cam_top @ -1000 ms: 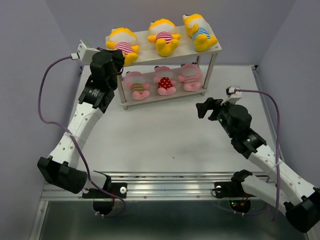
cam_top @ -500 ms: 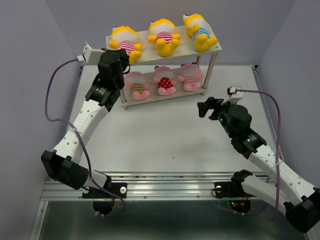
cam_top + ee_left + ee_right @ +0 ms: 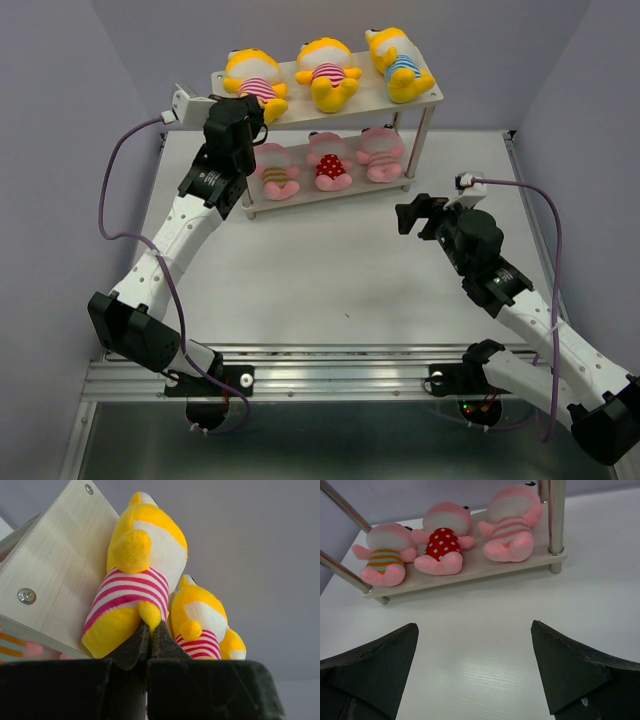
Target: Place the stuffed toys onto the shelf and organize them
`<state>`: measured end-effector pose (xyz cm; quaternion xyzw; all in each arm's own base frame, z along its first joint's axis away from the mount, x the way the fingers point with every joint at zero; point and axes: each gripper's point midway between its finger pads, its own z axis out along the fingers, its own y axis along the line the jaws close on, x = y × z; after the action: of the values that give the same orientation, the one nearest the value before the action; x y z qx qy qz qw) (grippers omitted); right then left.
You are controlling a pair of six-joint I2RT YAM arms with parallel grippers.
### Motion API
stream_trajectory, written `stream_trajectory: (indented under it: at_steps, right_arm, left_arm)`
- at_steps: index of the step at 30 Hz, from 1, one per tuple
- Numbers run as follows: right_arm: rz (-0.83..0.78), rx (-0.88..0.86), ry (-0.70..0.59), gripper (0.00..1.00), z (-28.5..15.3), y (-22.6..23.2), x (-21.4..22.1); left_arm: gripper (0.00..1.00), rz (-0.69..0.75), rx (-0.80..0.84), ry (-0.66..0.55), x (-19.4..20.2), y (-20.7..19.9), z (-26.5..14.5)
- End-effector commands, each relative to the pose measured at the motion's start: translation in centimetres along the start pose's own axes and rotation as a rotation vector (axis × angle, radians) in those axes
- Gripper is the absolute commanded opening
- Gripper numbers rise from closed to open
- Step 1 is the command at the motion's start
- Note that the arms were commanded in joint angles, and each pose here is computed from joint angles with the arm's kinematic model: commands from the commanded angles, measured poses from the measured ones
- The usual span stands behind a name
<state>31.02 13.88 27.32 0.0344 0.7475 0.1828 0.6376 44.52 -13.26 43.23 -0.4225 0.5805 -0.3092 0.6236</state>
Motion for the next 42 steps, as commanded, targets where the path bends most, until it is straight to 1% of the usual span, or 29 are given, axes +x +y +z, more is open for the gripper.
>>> stream_trajectory:
  at_steps: [1, 5, 6, 8, 9, 10, 11, 15, 16, 17, 20, 26, 27, 28, 30, 31, 32, 33, 36, 38, 40, 41, 42]
  right_arm:
    - [0.015, 0.015, -0.035, 1.0, 0.0, -0.4, -0.7]
    - [0.013, 0.012, -0.034, 1.0, -0.1, -0.3, -0.7]
    - [0.013, 0.012, -0.034, 1.0, -0.1, -0.3, -0.7]
    - [0.012, 0.013, -0.031, 1.0, 0.0, -0.3, -0.6]
    - [0.012, 0.015, -0.032, 1.0, 0.0, -0.4, -0.6]
    - [0.011, 0.011, -0.032, 1.0, 0.0, -0.3, -0.7]
    - [0.012, 0.009, -0.03, 1.0, 0.0, -0.2, -0.6]
    - [0.006, 0.009, -0.025, 1.0, 0.1, -0.3, -0.4]
    - [0.004, 0.01, -0.024, 1.0, 0.1, -0.3, -0.4]
    - [0.006, 0.006, -0.024, 1.0, 0.1, -0.2, -0.5]
    - [0.005, 0.003, -0.024, 1.0, 0.1, -0.1, -0.5]
    - [0.005, -0.001, -0.021, 1.0, 0.1, -0.1, -0.4]
    - [0.005, -0.004, -0.022, 1.0, 0.1, 0.0, -0.5]
    - [0.006, -0.006, -0.022, 1.0, 0.1, 0.1, -0.5]
    - [0.005, -0.009, -0.021, 1.0, 0.1, 0.1, -0.5]
    - [0.005, -0.01, -0.021, 1.0, 0.1, 0.1, -0.5]
    - [0.005, -0.01, -0.021, 1.0, 0.1, 0.1, -0.5]
    - [0.007, -0.008, -0.022, 1.0, 0.1, 0.1, -0.5]
    - [0.01, -0.003, -0.024, 1.0, 0.1, 0.0, -0.6]
    - [0.016, -0.003, -0.027, 1.0, 0.0, 0.0, -0.6]
    - [0.024, 0.005, -0.036, 1.0, -0.1, -0.1, -0.8]
    - [0.025, 0.015, -0.039, 1.0, -0.1, -0.3, -0.8]
    - [0.029, 0.022, -0.043, 1.0, -0.2, -0.5, -0.9]
  left_arm:
    - [0.0, -0.053, 0.036, -0.057, -1.8, -1.8, -0.9]
    - [0.0, -0.045, 0.025, -0.064, -1.9, -1.6, -0.9]
    - [0.03, -0.048, 0.021, -0.069, -2.0, -1.5, -0.9]
    - [0.11, -0.048, 0.02, -0.071, -2.1, -1.4, -1.0]
    - [0.19, -0.049, 0.023, -0.073, -2.2, -1.6, -1.0]
    - [0.22, -0.047, 0.024, -0.072, -2.2, -1.6, -1.1]
    - [0.29, -0.047, 0.022, -0.074, -2.2, -1.6, -1.1]
    - [0.4, -0.049, 0.03, -0.073, -2.3, -1.8, -1.4]
    - [0.48, -0.047, 0.034, -0.073, -2.3, -1.9, -1.4]
    - [0.52, -0.044, 0.037, -0.075, -2.4, -2.0, -1.5]
    - [0.58, -0.041, 0.047, -0.076, -2.6, -2.3, -1.8]
    - [0.66, -0.05, 0.062, -0.09, -3.5, -2.7, -2.8]
    - [0.73, -0.045, 0.065, -0.091, -3.7, -2.8, -3.0]
    - [0.77, -0.047, 0.071, -0.094, -4.0, -2.9, -3.3]
    - [0.87, -0.044, 0.083, -0.096, -4.4, -3.1, -3.9]
    - [0.89, -0.043, 0.092, -0.101, -4.9, -3.4, -4.3]
    - [0.93, -0.04, 0.095, -0.103, -5.1, -3.4, -4.6]
    - [0.99, -0.039, 0.097, -0.104, -5.3, -3.3, -4.8]
    - [0.99, -0.034, 0.118, -0.109, -6.3, -3.6, -6.1]
    - [0.99, -0.006, 0.144, -0.11, -7.2, -3.9, -7.3]
    - [0.99, 0.047, 0.165, -0.086, -7.5, -4.1, -8.4]
    - [0.99, 0.111, 0.175, -0.078, -7.8, -4.2, -8.9]
    - [0.99, 0.171, 0.15, -0.03, -7.4, -3.1, -9.7]
